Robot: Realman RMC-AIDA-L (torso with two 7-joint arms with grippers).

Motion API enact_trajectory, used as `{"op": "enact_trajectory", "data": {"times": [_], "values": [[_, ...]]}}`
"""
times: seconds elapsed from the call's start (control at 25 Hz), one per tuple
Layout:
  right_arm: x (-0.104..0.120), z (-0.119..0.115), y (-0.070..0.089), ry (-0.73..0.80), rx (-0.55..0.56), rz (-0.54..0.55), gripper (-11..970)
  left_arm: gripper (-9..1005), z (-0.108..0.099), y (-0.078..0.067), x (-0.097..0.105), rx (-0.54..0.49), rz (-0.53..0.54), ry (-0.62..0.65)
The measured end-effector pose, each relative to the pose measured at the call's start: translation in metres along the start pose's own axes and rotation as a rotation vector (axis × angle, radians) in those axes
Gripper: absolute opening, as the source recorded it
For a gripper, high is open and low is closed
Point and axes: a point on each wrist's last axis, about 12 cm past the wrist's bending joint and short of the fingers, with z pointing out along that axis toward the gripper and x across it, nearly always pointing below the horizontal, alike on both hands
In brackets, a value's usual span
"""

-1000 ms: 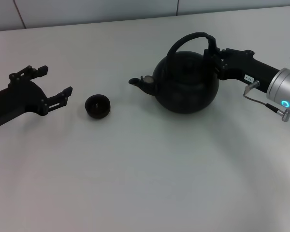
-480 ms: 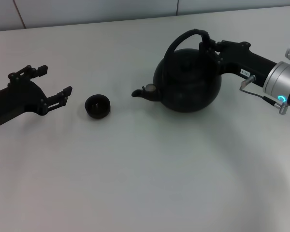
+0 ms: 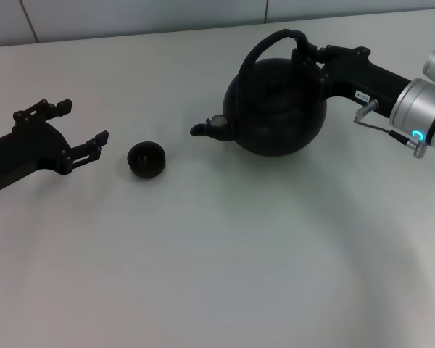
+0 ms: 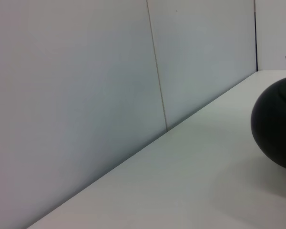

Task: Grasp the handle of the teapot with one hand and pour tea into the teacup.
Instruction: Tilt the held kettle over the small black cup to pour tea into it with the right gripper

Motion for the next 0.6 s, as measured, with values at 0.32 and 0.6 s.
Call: {"op": "enact_trajectory", "data": {"times": [0.32,0.6], "values": [[-0.013,0.016,0.003,-0.015,-0.028,-0.038,140,807,-0.003,-0.003,0.001,0.013,-0.002,-0.008],[-0.02,0.025,0.005,-0.013,-0.059,-0.082,140,806,-0.012,-0.011,0.0,0.069,0.0,-0.048]]}}
